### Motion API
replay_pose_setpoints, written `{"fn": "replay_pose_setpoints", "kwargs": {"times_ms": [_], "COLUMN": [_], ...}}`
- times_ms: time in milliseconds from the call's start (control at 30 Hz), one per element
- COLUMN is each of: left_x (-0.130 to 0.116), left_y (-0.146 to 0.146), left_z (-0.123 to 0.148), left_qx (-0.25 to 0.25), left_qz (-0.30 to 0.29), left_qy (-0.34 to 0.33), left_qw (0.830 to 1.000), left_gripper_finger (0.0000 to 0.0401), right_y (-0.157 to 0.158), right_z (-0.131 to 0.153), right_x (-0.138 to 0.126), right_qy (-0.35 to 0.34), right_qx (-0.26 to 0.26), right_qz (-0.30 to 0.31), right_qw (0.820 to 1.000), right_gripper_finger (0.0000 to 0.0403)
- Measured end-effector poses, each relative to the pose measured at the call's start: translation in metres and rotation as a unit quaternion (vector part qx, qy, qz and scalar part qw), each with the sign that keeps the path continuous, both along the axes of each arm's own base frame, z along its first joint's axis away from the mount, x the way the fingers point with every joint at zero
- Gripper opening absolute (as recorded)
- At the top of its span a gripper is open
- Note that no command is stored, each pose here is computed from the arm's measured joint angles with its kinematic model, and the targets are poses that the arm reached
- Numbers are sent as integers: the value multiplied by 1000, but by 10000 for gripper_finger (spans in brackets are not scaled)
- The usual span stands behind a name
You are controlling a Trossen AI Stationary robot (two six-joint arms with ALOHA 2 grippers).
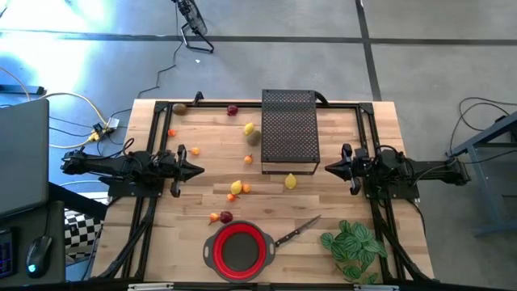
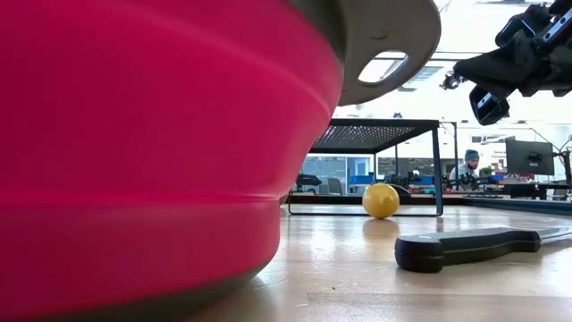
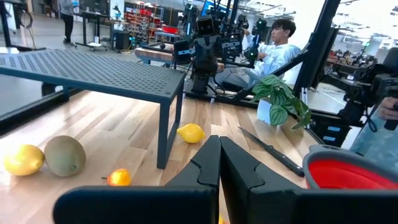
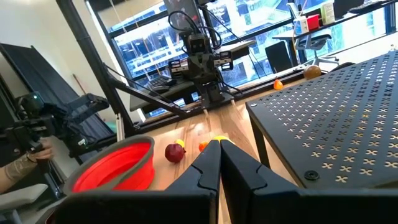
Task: Pick & Place Fruit
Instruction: Put the black knife on the shelf
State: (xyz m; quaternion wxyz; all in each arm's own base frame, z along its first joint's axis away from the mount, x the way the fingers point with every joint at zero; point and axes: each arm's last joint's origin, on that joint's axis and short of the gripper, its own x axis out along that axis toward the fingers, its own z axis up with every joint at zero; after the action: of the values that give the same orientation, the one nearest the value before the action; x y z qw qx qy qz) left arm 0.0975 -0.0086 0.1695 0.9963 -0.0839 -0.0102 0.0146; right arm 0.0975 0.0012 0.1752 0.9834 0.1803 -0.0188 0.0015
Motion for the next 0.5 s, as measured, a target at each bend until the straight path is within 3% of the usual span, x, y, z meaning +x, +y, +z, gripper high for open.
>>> {"fn": "replay_pose_setpoints", "kwargs": {"times_ms": [133,267,500], "left_x": [0,0,0], "left_y": [0,1,1], "left_z": [0,0,0], "left_qx": [41,46,58], "left_qz": [3,13,14], "left_qy": [1,1,1], "left_qw": [999,999,998], "left_gripper_finger": [0,0,0], "right_y": [0,-1,-2], "right_z": [0,-3,-2], "right_x": [0,0,0], "right_qy": [2,15,16], "right_qx": [-2,-39,-48], "right_qz": [-2,-14,-41], "right_qw": [1000,999,998], "right_gripper_finger": [4,4,4]}}
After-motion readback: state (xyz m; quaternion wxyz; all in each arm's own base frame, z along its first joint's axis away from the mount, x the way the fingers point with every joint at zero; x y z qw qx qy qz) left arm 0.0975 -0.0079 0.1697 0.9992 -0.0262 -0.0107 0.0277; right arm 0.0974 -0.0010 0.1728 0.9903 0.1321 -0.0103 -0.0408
